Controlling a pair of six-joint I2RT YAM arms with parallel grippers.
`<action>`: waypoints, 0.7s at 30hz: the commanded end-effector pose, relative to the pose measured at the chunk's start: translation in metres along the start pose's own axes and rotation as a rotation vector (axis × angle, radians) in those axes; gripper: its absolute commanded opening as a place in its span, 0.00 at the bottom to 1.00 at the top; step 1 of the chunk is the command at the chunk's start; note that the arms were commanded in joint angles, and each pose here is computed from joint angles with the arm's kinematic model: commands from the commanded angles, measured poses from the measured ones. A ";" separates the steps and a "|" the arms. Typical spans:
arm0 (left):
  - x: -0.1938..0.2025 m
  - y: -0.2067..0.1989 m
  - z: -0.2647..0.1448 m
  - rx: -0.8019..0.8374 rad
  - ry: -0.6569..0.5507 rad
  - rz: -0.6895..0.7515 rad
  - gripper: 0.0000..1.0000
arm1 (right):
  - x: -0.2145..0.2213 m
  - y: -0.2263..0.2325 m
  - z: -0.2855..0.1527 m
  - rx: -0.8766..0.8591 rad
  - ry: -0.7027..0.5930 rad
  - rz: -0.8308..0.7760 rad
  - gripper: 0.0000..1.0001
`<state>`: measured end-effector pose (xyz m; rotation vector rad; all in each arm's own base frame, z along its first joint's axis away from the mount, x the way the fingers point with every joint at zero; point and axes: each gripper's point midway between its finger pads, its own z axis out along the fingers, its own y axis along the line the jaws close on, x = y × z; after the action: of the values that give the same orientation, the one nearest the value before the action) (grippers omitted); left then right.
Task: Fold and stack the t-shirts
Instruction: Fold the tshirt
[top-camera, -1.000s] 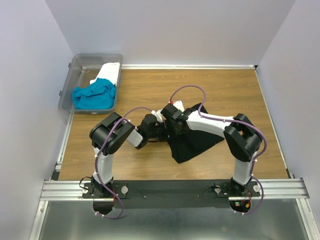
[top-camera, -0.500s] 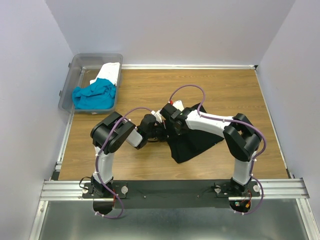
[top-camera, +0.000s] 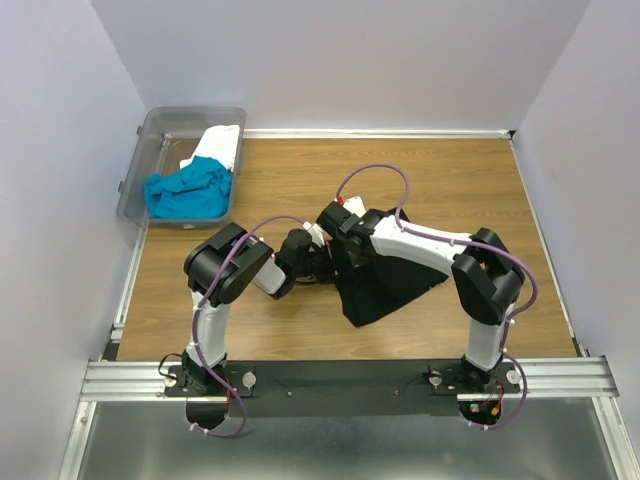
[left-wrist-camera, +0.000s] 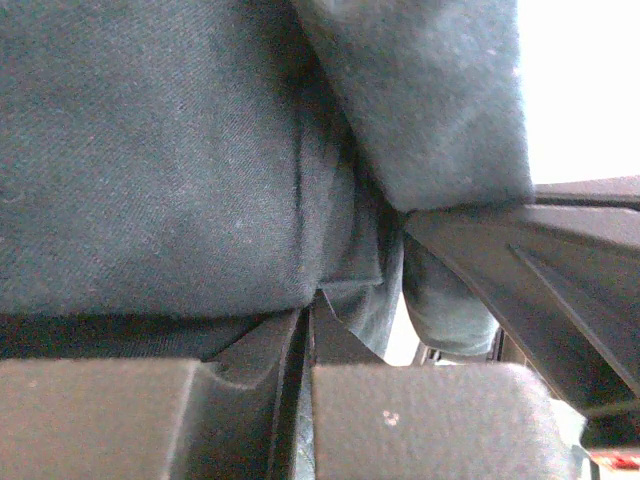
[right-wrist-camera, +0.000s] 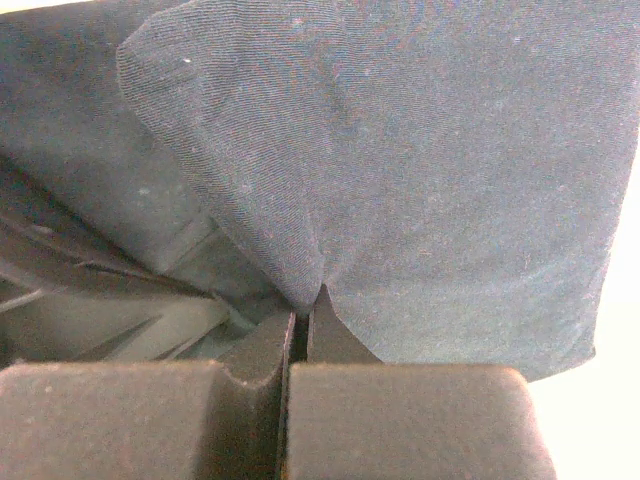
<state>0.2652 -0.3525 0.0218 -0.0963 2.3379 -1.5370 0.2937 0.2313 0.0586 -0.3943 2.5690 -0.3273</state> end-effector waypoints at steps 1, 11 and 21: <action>0.010 0.018 0.000 -0.037 0.026 -0.021 0.12 | -0.011 0.006 -0.021 -0.029 -0.024 0.034 0.01; 0.010 0.017 -0.001 -0.028 0.021 -0.026 0.12 | -0.004 0.027 -0.025 -0.073 0.009 0.048 0.00; 0.011 0.016 -0.002 -0.018 0.017 -0.032 0.11 | 0.008 0.047 -0.029 -0.122 0.053 0.063 0.00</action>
<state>0.2653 -0.3533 0.0219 -0.1162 2.3287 -1.5568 0.2690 0.2625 0.0647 -0.3907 2.6190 -0.2171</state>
